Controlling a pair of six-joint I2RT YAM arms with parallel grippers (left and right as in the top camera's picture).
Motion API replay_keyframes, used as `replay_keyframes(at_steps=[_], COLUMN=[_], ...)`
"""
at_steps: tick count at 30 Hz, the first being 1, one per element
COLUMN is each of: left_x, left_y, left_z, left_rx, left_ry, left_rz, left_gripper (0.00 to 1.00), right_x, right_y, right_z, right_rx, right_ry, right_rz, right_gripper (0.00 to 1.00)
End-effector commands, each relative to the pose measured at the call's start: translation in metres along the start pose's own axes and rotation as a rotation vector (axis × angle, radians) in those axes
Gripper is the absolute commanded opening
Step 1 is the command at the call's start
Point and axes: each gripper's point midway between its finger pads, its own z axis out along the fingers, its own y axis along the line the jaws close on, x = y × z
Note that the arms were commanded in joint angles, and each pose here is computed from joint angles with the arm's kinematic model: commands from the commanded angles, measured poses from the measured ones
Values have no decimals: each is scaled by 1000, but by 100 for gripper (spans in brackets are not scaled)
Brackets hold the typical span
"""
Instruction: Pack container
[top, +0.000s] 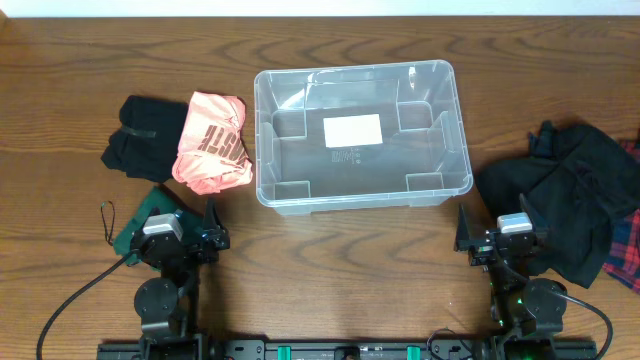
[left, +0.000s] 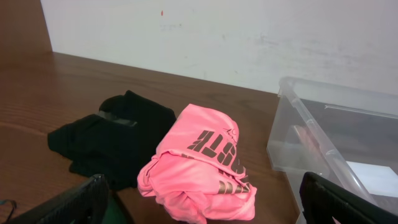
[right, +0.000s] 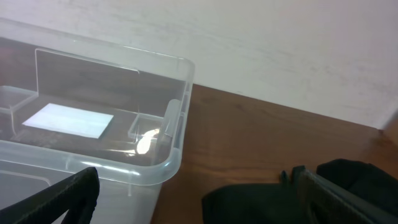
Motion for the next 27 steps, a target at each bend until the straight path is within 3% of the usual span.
replay_keyframes(at_steps=[1, 17, 22, 27], left_x=[16, 16, 13, -4], left_y=[4, 3, 0, -8], left_z=[1, 1, 1, -6], left_rx=[-14, -11, 3, 27], left_ry=[44, 44, 45, 68], left_rz=[16, 16, -20, -61], left_gripper=[98, 98, 98, 98], right_x=[1, -2, -20, -26], right_y=[-2, 0, 1, -10], right_z=[0, 0, -2, -9], right_rx=[12, 1, -22, 32], right_ry=[2, -9, -67, -1], right_rz=[-5, -2, 167, 234], right_gripper=[99, 99, 99, 99])
